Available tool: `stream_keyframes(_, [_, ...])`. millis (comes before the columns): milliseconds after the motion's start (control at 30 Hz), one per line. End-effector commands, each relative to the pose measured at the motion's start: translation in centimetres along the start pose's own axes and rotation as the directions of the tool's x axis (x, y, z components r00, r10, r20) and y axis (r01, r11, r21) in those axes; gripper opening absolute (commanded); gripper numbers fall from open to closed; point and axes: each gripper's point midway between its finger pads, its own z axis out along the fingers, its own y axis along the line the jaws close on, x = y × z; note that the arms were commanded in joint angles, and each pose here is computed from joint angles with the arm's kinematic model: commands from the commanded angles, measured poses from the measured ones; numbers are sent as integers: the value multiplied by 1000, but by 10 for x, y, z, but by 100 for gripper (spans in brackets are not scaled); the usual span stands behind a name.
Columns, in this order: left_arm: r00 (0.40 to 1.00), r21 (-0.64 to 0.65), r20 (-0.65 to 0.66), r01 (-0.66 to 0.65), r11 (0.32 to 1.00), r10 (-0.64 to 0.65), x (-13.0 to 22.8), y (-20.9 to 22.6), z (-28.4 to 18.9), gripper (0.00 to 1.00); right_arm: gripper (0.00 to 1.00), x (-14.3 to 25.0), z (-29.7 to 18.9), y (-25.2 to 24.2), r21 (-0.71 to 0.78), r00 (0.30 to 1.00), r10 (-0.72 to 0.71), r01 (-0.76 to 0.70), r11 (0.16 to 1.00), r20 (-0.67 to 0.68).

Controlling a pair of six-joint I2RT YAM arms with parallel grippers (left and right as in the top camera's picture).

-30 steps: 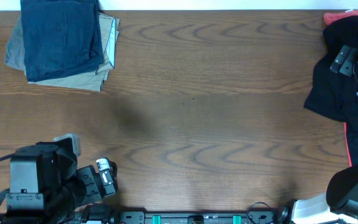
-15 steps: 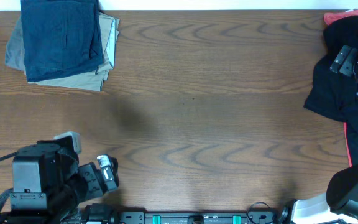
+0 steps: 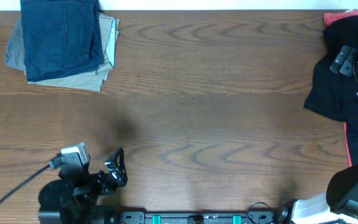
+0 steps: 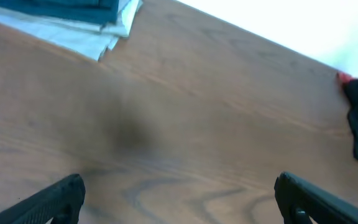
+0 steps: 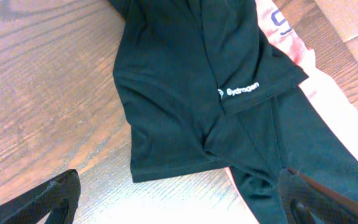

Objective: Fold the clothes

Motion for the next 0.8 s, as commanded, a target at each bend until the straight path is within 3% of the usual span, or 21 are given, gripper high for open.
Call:
stream_keyframes(0, [1000, -35, 20, 5, 999, -4, 6, 11, 6, 98, 99, -5, -5, -1, 1, 1000, 15, -16, 1000, 18])
stream_keyframes(267, [984, -62, 177, -9, 998, 20, -15, 25, 39, 98, 99, -5, -5, -1, 1, 1000, 15, -15, 1000, 17])
stream_keyframes(767, [931, -53, 364, -13, 999, 32, -3, 51, 90, 98, 99, -5, -5, -1, 1, 1000, 15, -15, 1000, 17])
